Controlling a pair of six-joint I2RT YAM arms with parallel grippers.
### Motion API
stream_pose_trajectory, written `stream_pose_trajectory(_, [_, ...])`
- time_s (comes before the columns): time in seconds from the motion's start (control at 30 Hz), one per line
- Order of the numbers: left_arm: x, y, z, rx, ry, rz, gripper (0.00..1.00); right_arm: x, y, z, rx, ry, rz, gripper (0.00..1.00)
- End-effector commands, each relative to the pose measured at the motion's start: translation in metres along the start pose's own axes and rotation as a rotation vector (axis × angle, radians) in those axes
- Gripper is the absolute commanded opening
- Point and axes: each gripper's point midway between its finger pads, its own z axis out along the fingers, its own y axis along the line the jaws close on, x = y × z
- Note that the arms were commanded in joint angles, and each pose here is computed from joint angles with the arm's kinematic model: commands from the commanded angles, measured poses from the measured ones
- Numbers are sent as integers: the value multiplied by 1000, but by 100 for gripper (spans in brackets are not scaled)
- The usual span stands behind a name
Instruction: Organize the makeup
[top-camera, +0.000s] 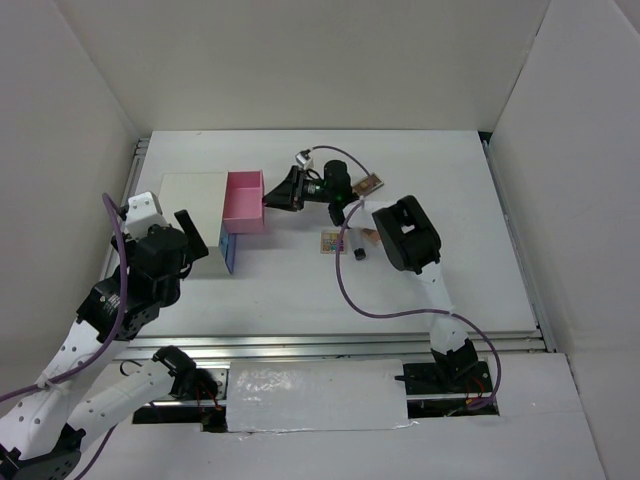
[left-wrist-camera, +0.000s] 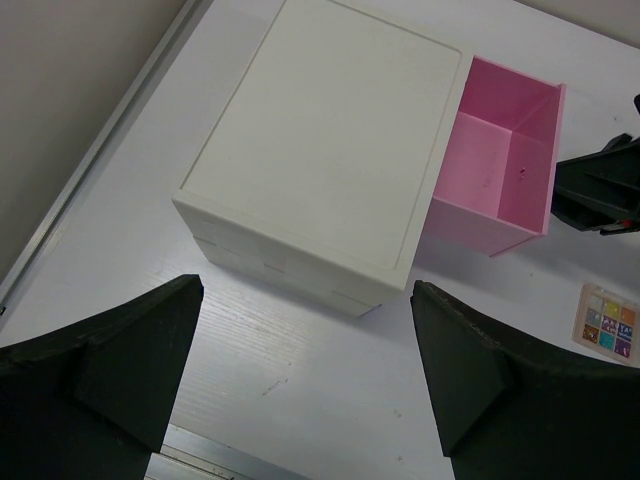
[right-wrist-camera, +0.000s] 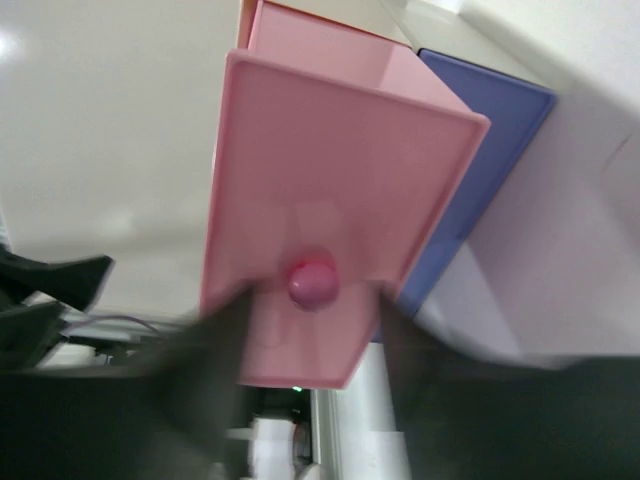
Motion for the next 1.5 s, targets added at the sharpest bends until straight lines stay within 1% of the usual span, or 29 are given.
stream_pose_trajectory(0.0, [-8, 0, 0, -4, -29, -16, 99, -16, 41, -9, -51, -19, -104, 71])
stream_pose_trajectory(0.03, [-9, 0, 0, -4, -30, -17, 99, -14, 42, -9, -56, -16, -108, 79])
stream_pose_trajectory(0.07, [-9, 0, 0, -5, -31, -18, 99, -14, 46, -11, -62, -13, -118, 80])
stream_pose_trajectory(0.17, [-10, 1, -1, -5, -37, -26, 99, -14, 55, -17, -62, -25, -135, 90])
stream_pose_trajectory(0.2, [-9, 1, -1, -2, -35, -22, 99, -18, 57, -22, -57, -38, -147, 98])
stream_pose_trajectory(0.23, [-10, 1, -1, -4, -35, -23, 99, -18, 63, -28, -50, -46, -159, 100])
stream_pose_trajectory(0.4, [-10, 2, -2, -2, -35, -24, 99, -39, 65, -67, 28, -127, -176, 100])
stream_pose_trajectory(0.43, [-10, 2, -2, -1, -37, -26, 99, -39, 67, -78, 65, -139, -180, 100])
stream_pose_trajectory(0.5, [-11, 2, -2, 0, -38, -29, 99, -55, 60, -99, 164, -206, -196, 100])
stream_pose_trajectory(0.57, [-11, 3, -3, -1, -40, -31, 99, -56, 41, -122, 417, -198, -201, 100])
stream_pose_trajectory(0.6, [-11, 2, -3, 1, -40, -31, 99, -72, 23, -138, 610, -270, -235, 100])
stream_pose_trajectory(0.63, [-11, 2, -3, 3, -40, -34, 99, -64, 16, -158, 782, -205, -254, 100])
stream_pose_trajectory(0.67, [-11, 3, -3, 1, -40, -32, 99, -62, 10, -171, 890, -195, -264, 100])
stream_pose_trajectory(0.7, [-11, 2, -3, 5, -40, -35, 99, -54, 1, -198, 1069, -157, -277, 100])
stream_pose_trajectory(0.77, [-11, 2, -4, 10, -40, -33, 99, -41, -4, -222, 1213, -129, -288, 100])
stream_pose_trajectory(0.8, [-12, 0, -4, 18, -41, -36, 99, -24, -10, -242, 1320, -108, -290, 99])
stream_pose_trajectory(0.87, [-12, -1, -4, 25, -41, -33, 99, -8, -14, -252, 1354, -79, -281, 88])
stream_pose_trajectory(0.9, [-12, -2, -4, 30, -40, -33, 99, 8, -19, -257, 1359, -51, -269, 83])
stream_pose_trajectory(0.93, [-11, -3, -4, 33, -37, -30, 100, 14, -20, -257, 1352, -42, -265, 74])
stream_pose_trajectory(0.97, [-11, -3, -4, 34, -36, -28, 99, 27, -25, -260, 1352, -25, -252, 73])
stream_pose_trajectory(1.1, [-10, -3, -3, 27, -30, -22, 99, 47, -33, -253, 1322, 11, -252, 71])
stream_pose_trajectory(1.33, [-11, -2, -4, 29, -38, -30, 99, 60, -57, -248, 1346, 80, -226, 63])
stream_pose_trajectory(1.47, [-11, -2, -3, 21, -35, -24, 99, 67, -76, -247, 1379, 121, -209, 63])
